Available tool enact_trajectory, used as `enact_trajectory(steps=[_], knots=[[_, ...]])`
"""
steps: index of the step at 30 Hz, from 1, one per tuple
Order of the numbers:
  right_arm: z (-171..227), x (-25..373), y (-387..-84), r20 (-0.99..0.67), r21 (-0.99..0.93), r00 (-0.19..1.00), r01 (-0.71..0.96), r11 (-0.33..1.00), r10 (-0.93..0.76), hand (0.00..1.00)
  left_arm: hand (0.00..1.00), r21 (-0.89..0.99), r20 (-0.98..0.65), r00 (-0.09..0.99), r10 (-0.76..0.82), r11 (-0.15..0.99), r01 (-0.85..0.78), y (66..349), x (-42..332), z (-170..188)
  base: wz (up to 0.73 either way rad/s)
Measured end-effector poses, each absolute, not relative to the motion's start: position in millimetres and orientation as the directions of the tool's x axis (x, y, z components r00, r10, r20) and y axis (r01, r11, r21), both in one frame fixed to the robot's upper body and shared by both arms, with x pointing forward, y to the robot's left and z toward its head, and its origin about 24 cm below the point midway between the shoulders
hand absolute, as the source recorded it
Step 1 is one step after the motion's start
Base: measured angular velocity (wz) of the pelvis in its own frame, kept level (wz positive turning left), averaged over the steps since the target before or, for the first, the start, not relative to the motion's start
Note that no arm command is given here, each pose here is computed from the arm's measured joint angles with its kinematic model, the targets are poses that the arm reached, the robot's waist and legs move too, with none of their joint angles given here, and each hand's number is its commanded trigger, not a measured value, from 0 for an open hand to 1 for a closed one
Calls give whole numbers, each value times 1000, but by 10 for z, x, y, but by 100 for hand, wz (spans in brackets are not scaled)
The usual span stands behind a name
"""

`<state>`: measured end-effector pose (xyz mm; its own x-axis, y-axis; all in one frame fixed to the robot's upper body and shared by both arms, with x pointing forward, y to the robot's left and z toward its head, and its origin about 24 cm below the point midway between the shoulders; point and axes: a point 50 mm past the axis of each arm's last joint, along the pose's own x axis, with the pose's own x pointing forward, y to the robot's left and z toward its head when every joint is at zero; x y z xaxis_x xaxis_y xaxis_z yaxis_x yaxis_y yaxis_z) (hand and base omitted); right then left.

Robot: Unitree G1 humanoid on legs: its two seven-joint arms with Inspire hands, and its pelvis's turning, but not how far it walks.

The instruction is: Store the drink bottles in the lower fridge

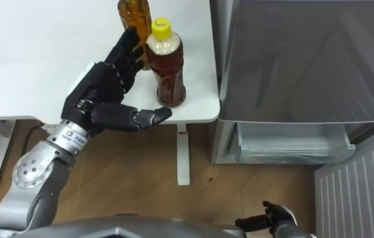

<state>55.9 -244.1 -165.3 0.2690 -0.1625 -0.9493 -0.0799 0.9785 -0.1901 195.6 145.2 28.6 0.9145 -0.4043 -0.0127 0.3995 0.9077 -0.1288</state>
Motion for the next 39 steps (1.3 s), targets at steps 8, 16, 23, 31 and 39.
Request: enact_trajectory(steps=[8, 16, 23, 31, 39], knots=[[-1664, 511, -2424, -947, -210, 261, -65, 976, -187, 0, 0, -120, -12, 930, -368, 924, 364, 1456, 2022, 291, -2], [-1664, 491, -2430, -944, -225, 260, -59, 973, -202, 0, 0, -126, -16, 941, -338, 934, 334, 1461, 2027, 281, -6], [-1661, 484, -2431, -941, -230, 266, -57, 972, -207, 0, 0, -128, -24, 944, -329, 938, 323, 1468, 2028, 265, -4], [-1660, 491, -2433, -941, -231, 269, -57, 971, -208, 0, 0, -117, 7, 941, -337, 935, 336, 1449, 2104, 332, -3], [-1662, 475, -2433, -943, -243, 262, -119, 963, -206, 0, 0, -108, 20, 940, -341, 934, 341, 1443, 2198, 356, -5]])
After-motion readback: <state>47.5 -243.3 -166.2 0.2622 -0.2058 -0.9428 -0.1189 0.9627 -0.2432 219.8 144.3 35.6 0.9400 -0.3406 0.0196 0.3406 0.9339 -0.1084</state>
